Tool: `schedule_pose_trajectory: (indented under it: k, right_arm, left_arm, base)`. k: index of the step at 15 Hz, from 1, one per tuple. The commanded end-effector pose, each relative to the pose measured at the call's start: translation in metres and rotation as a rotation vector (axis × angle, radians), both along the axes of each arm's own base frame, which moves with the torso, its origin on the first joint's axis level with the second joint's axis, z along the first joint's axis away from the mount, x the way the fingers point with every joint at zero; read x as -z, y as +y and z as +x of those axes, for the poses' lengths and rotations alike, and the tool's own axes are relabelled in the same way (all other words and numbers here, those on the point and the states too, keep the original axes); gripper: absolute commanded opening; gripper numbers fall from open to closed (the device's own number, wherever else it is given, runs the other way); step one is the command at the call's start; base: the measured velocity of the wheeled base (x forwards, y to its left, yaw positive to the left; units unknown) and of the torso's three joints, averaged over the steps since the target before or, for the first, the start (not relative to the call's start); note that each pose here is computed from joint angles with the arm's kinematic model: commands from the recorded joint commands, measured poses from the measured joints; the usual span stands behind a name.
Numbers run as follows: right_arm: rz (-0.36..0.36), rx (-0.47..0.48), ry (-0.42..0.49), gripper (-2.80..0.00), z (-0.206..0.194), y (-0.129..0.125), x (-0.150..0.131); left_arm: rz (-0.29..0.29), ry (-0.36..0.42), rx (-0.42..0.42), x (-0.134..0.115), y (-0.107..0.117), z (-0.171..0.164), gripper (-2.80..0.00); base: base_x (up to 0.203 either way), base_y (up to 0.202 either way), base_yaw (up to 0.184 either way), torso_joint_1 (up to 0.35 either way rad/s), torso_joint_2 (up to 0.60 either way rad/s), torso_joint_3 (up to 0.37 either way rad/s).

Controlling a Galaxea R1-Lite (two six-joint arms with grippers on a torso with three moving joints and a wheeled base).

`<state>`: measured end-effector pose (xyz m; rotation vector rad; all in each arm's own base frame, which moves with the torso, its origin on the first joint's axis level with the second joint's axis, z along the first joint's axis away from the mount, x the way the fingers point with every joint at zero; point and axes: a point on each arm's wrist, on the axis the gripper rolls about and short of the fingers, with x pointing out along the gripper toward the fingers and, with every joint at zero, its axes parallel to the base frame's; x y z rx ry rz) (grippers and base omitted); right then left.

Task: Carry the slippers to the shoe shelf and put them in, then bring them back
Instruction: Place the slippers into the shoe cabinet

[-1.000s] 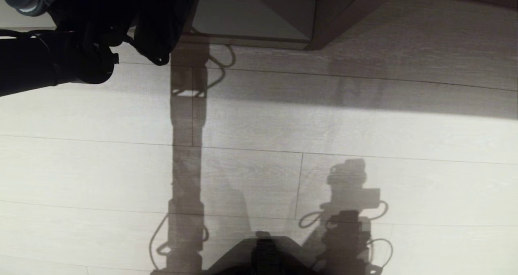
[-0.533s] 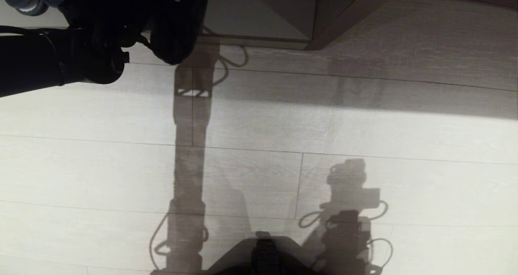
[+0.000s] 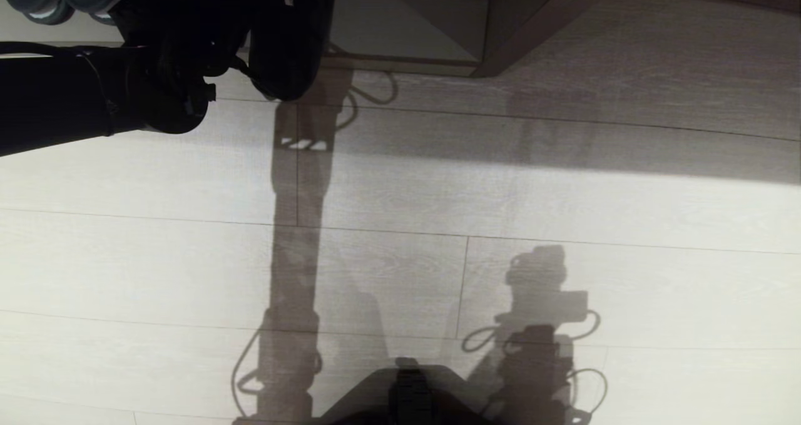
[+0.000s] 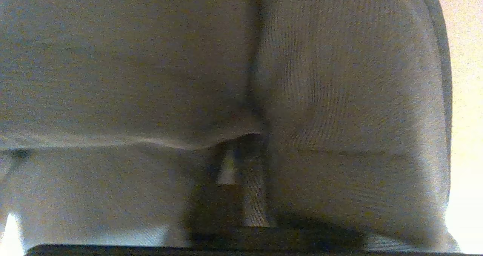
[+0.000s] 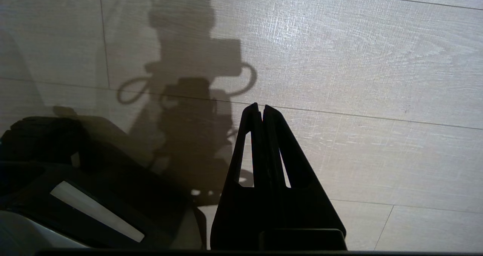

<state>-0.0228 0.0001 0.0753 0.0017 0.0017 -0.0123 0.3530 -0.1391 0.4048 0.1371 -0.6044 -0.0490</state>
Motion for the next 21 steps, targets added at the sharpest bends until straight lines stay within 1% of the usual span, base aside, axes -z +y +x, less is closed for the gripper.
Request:
schedule_pose_trajectory:
  k: [1, 12, 14, 16, 19, 21]
  right_arm:
    - [0.000, 0.000, -0.003, -2.80, 0.000, 0.000, 0.000]
    - [0.000, 0.000, -0.003, -2.80, 0.000, 0.000, 0.000]
    - [0.000, 0.000, -0.003, -2.80, 0.000, 0.000, 0.000]
    - [0.000, 0.000, -0.003, -2.80, 0.000, 0.000, 0.000]
    - [0.000, 0.000, -0.003, -2.80, 0.000, 0.000, 0.000]
    - [0.000, 0.000, -0.003, -2.80, 0.000, 0.000, 0.000]
  left_arm:
    - [-0.003, -0.004, -0.004, 0.000, 0.000, 0.000, 0.00]
    - [-0.020, -0.018, -0.009, -0.007, 0.004, -0.007, 0.00]
    - [-0.026, -0.021, -0.012, -0.013, 0.008, -0.017, 0.00]
    - [-0.028, -0.006, -0.022, -0.012, 0.011, -0.024, 0.00]
    - [-0.032, 0.038, -0.013, -0.004, 0.016, -0.035, 0.00]
    - [-0.037, 0.042, -0.008, -0.004, 0.018, -0.040, 0.00]
  base:
    - [0.000, 0.000, 0.000, 0.000, 0.00, 0.000]
    - [0.000, 0.000, 0.000, 0.000, 0.00, 0.000]
    - [0.000, 0.000, 0.000, 0.000, 0.00, 0.000]
    - [0.000, 0.000, 0.000, 0.000, 0.00, 0.000]
    - [0.000, 0.000, 0.000, 0.000, 0.00, 0.000]
    - [0.000, 0.000, 0.000, 0.000, 0.00, 0.000]
